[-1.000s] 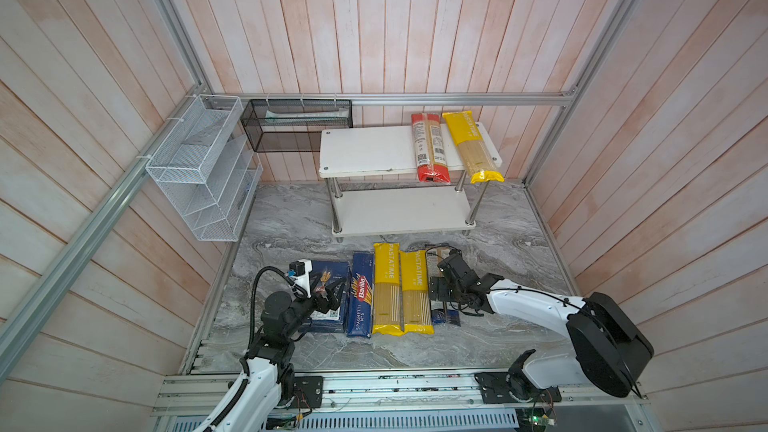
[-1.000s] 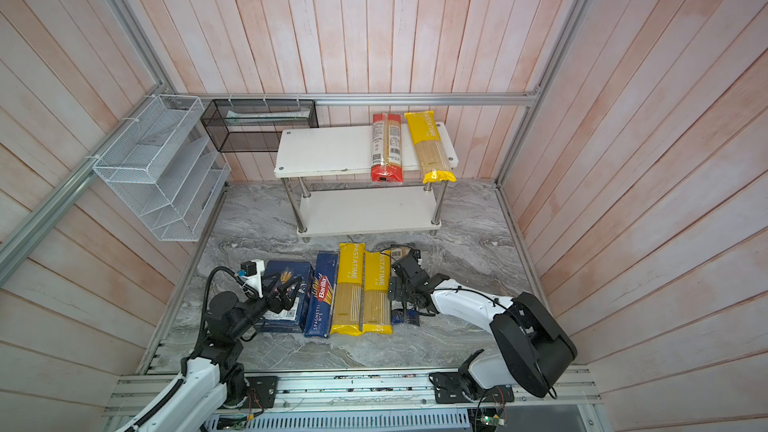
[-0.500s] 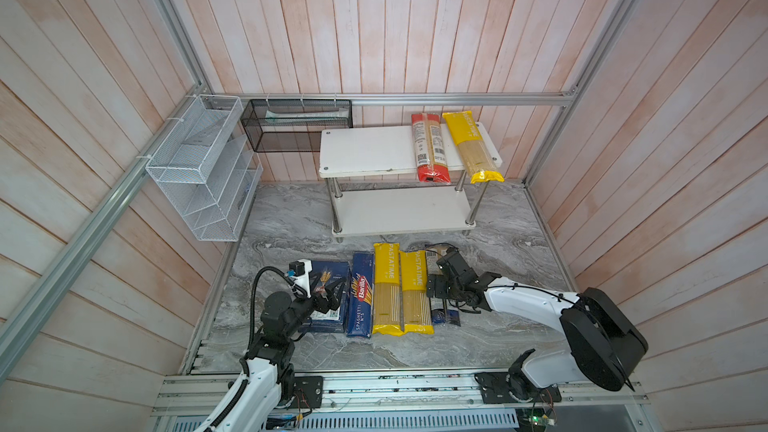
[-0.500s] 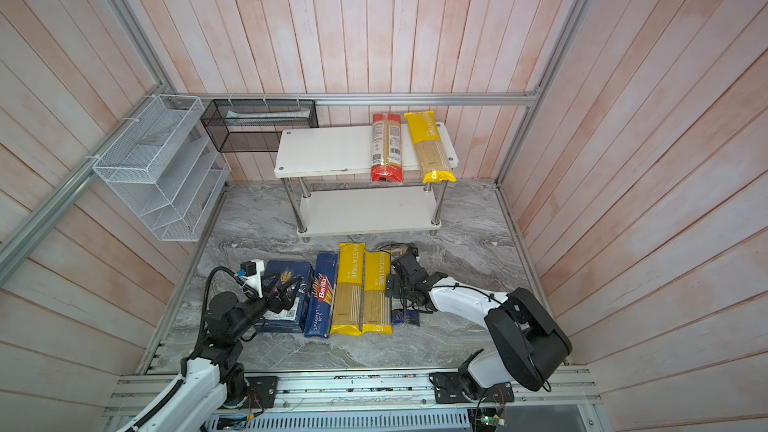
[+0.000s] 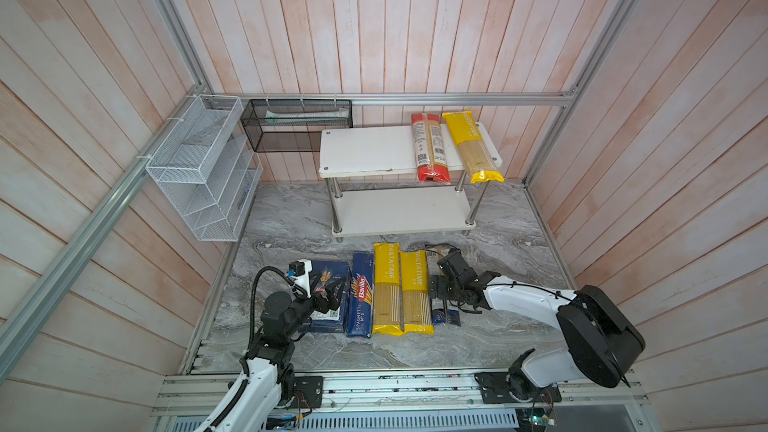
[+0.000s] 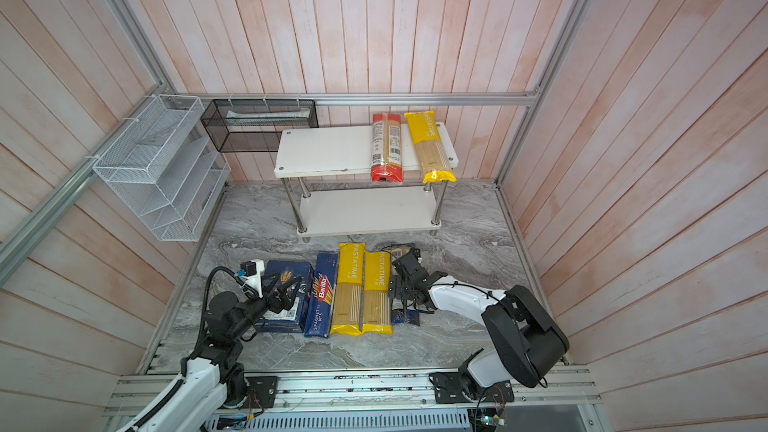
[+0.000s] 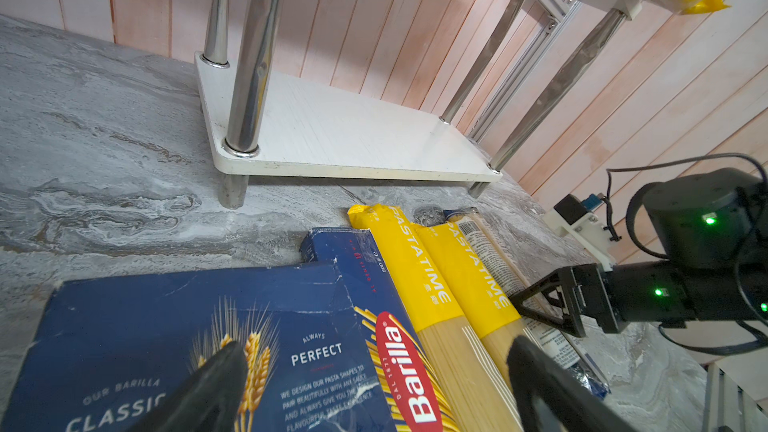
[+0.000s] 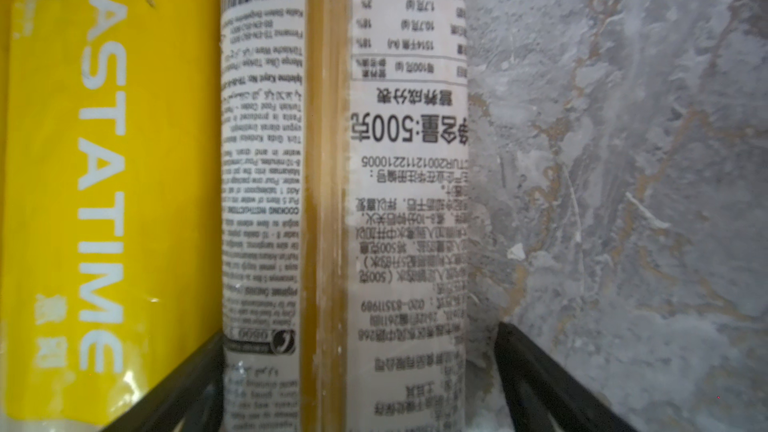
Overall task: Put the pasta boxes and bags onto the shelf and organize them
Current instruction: 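Lower the right gripper around the clear-and-blue spaghetti bag and close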
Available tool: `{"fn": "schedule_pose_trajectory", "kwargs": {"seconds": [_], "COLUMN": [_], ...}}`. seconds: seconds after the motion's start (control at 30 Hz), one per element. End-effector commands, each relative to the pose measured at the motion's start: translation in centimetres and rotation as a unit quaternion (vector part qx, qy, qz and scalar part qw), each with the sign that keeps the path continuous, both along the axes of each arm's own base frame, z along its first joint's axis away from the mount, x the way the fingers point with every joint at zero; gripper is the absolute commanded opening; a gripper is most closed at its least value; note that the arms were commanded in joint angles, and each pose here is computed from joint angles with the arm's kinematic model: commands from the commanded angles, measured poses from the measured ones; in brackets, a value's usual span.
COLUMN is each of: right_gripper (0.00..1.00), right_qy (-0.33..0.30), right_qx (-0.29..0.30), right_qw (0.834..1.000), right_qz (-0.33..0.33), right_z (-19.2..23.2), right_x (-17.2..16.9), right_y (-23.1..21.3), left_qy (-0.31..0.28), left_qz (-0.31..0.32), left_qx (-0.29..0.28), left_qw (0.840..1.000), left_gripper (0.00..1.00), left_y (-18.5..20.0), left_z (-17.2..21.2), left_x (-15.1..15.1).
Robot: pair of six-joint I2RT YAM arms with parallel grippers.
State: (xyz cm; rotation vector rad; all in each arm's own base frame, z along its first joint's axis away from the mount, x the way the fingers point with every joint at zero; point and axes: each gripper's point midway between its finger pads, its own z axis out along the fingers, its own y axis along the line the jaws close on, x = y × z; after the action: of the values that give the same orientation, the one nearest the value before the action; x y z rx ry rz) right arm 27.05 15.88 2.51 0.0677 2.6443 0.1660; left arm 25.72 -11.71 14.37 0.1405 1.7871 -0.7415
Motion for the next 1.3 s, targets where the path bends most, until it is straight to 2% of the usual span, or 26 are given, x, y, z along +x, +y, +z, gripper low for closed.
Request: {"fn": "schedule_pose_trajectory", "kwargs": {"seconds": [0.0,0.1,0.23,0.3,0.4,0.57,0.97,1.17,1.27], "right_gripper": [0.98,0.98,0.98,0.98,0.98,0.98,0.98,0.94,0.88], "right_qy": [0.025,0.026,0.007,-0.004,-0.009,0.022,0.046,0.071,0.081], "right_qx": [-0.034,-0.017,0.047,0.056,0.021,-0.043,-0.051,-0.039,-0.035], "right_qw": [0.999,0.999,0.998,0.996,0.998,0.998,0.996,0.996,0.995], "right_qz": [-0.024,-0.022,0.05,0.066,0.052,0.043,0.05,0.038,0.037], "right_z": [-0.8,-0.5,1.1,1.6,1.4,0.2,-1.6,-2.7,-3.4], "right_x": [-1.3,-1.5,-1.3,-1.1,-0.6,-0.5,0.1,-0.5,-1.0], "right_y": [-3.3,-3.7,-0.6,0.0,-1.2,-3.0,-2.7,-2.9,-3.0], "left_qy": [-0.006,-0.006,-0.006,-0.006,-0.005,-0.005,-0.007,-0.007,-0.007], "left_qz": [-0.001,-0.001,0.0,0.0,0.0,0.0,0.0,0.0,0.0], "left_qx": [-0.002,-0.003,-0.002,-0.002,-0.003,-0.002,-0.003,-0.002,-0.002], "left_qw": [1.0,1.0,1.0,1.0,1.0,1.0,1.0,1.0,1.0], "left_gripper": [1.0,1.0,1.0,1.0,1.0,1.0,1.0,1.0,1.0], "left_y": [-0.1,-0.1,0.0,-0.1,0.0,-0.1,-0.1,0.0,0.0], "left_z": [0.4,0.4,0.4,0.4,0.4,0.3,0.4,0.4,0.4], "left_x": [0.0,0.0,0.1,0.1,0.1,0.1,0.0,0.0,0.0]}}
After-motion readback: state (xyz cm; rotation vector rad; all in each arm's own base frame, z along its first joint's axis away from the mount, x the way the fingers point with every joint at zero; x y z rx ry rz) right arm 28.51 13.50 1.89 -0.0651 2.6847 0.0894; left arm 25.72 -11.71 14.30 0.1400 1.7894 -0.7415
